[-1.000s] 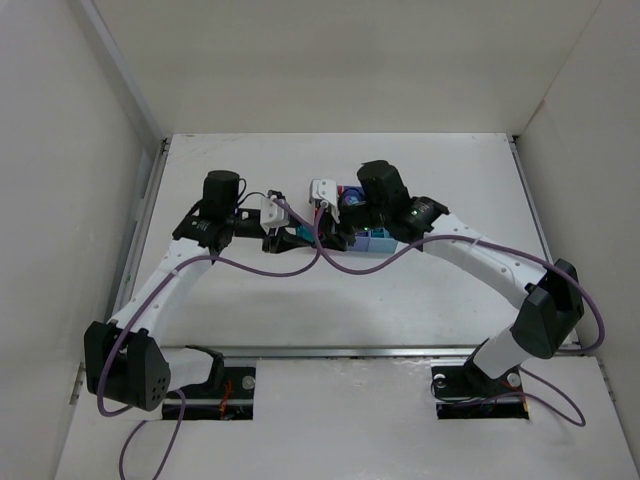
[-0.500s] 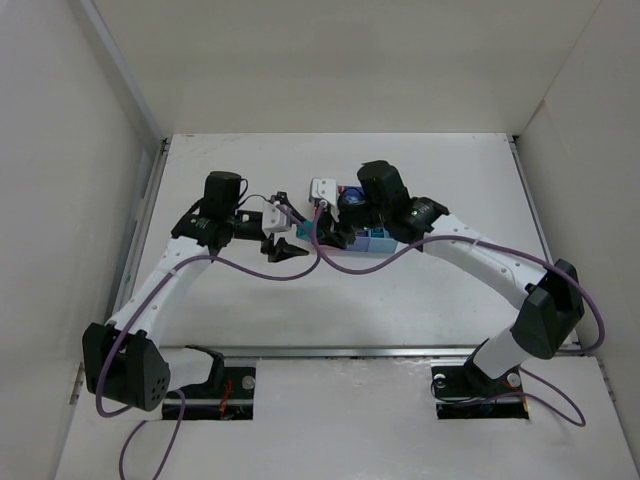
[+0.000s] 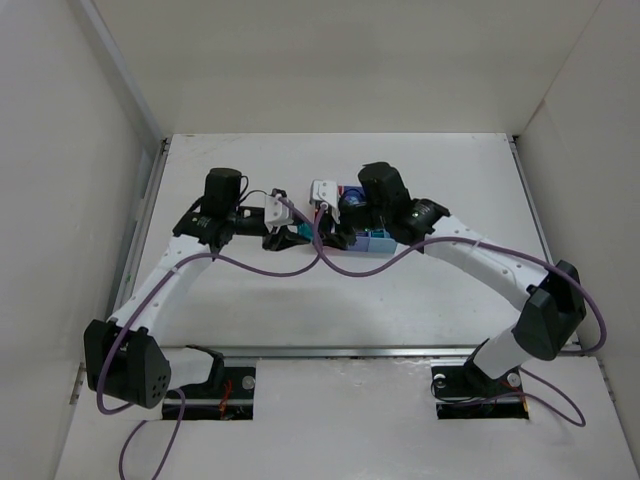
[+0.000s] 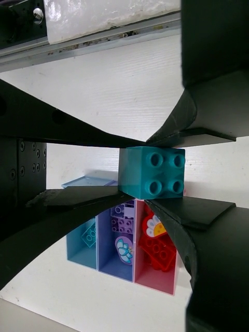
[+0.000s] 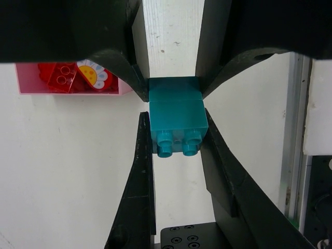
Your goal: Sort the legos into containers by color
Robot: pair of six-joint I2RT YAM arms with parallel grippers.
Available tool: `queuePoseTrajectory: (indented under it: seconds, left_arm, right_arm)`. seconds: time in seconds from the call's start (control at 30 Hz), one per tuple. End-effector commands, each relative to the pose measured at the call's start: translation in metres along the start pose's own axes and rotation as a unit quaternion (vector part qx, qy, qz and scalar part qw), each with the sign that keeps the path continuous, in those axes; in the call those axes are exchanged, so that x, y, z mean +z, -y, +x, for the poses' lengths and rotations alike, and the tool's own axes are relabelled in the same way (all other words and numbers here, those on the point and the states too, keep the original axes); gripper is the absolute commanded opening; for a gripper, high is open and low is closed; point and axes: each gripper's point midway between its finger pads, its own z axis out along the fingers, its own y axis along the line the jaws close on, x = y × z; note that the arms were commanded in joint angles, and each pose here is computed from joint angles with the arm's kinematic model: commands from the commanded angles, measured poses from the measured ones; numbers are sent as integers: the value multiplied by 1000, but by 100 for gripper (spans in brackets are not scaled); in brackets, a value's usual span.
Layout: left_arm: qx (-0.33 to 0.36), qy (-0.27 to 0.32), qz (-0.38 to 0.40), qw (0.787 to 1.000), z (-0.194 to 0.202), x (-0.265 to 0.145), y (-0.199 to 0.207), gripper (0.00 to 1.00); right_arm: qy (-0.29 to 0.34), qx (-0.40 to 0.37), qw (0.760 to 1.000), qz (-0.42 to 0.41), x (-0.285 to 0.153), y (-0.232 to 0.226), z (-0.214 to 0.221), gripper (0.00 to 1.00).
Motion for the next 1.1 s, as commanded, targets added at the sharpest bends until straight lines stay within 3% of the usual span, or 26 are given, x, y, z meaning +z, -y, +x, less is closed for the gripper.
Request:
queuePoseTrajectory:
  seconds: [0.0, 0.2, 0.3, 0.47, 0.6, 0.8, 0.87, 0.97, 1.0, 1.07]
  left_arm:
    - [18, 23, 1, 1000, -24, -1, -4, 0]
    - [4, 24, -35, 999, -29, -8, -20, 0]
    - [15, 30, -51, 998, -34, -11, -29, 0]
    - [19, 36, -55, 998, -38, -11, -32, 0]
    - [4, 35, -53, 998, -31, -9, -29, 0]
    - [-9, 24, -84, 996, -24, -10, -39, 0]
    - [-11, 16, -100, 995, -20, -9, -44, 0]
    - [-13, 11, -114, 993, -19, -10, -49, 0]
    - [-12, 12, -110, 994, -20, -8, -47, 0]
    - [-16, 7, -112, 994, -16, -8, -47, 0]
  right_arm:
    - [-20, -2, 999, 28, -7, 5, 10, 0]
    - [-91, 100, 988, 71, -26, 24, 98, 0]
    - [-109, 113, 982, 108, -42, 32, 113, 0]
    - [-84, 125, 974, 168, -67, 53, 103, 0]
    - [-81, 179, 940, 278, -92, 89, 111, 0]
    - [-155, 271, 859, 405, -107, 127, 160, 0]
    - [-179, 279, 842, 426, -110, 135, 170, 7]
    - [-191, 289, 838, 422, -102, 143, 173, 19]
    - [-185, 287, 839, 424, -102, 148, 167, 36]
    - [-186, 295, 828, 439, -104, 153, 167, 53]
